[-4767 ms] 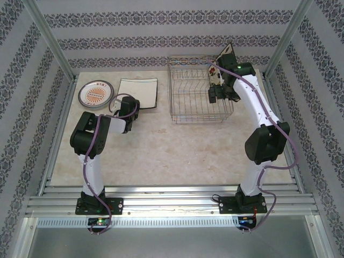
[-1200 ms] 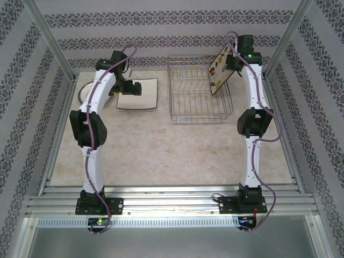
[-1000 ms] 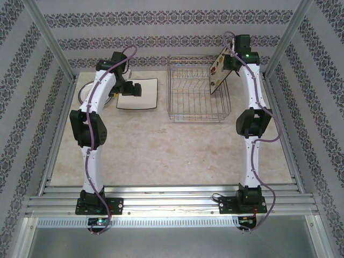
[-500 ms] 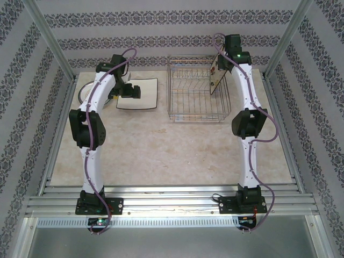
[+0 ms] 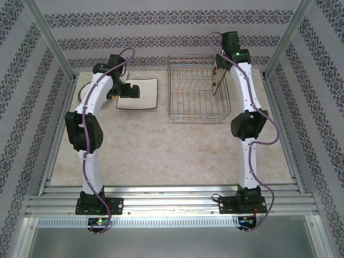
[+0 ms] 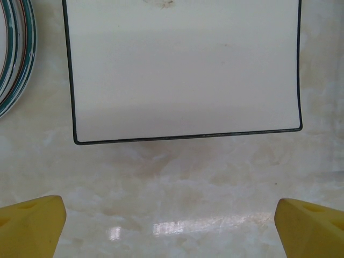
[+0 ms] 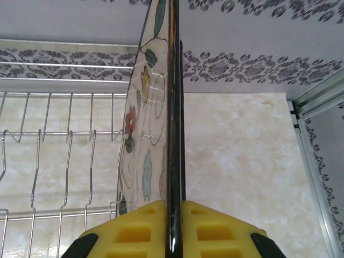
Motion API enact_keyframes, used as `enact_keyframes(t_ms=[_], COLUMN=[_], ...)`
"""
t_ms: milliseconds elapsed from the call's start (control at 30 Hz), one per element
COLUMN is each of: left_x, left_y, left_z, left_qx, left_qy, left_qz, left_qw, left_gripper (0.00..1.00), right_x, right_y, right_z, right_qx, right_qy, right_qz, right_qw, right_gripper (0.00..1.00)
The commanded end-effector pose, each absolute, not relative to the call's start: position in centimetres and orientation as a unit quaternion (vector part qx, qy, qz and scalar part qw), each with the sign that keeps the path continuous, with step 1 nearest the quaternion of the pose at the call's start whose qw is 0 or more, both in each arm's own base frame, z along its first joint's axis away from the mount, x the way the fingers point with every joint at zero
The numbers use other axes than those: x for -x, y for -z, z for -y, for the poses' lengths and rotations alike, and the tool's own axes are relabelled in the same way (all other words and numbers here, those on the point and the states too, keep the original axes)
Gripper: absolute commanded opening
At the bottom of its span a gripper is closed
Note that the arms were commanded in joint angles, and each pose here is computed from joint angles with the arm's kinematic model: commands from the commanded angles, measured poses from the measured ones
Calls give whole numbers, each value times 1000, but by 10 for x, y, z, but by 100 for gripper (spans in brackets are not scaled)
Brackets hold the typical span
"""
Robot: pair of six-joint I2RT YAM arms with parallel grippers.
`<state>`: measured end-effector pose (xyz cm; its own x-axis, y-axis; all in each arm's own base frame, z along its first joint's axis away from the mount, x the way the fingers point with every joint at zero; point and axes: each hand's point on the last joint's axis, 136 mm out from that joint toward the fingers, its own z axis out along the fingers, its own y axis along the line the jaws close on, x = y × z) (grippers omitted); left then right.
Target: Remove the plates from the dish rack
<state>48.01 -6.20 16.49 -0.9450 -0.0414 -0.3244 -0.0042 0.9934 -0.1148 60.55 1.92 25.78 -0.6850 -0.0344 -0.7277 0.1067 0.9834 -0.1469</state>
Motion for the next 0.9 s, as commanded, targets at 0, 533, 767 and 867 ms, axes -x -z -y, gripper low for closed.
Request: enact_keyframes(t_ms=[0, 533, 767, 867], left_x=[-481, -477, -478, -479], left_y=[-182, -183, -184, -184], left_z=[58, 56, 56, 55], left_qx=[21, 27, 31, 31], left_qy=[63, 59, 59, 57], left_qz=[-979, -979, -978, -978], left_qw=[193, 192, 195, 196], left_gripper=[100, 100, 100, 100], right_x=[-589, -545, -522, -508], right_y=[-391, -438, -432, -427], right_z=[-11, -59, -111, -122], right_qx=[-46, -14, 0, -6], right_qy=[107, 8, -221, -314], right_qz=[-835, -829, -818, -794], right_qw=[538, 559, 531, 521], right_gripper=[0, 0, 0, 0])
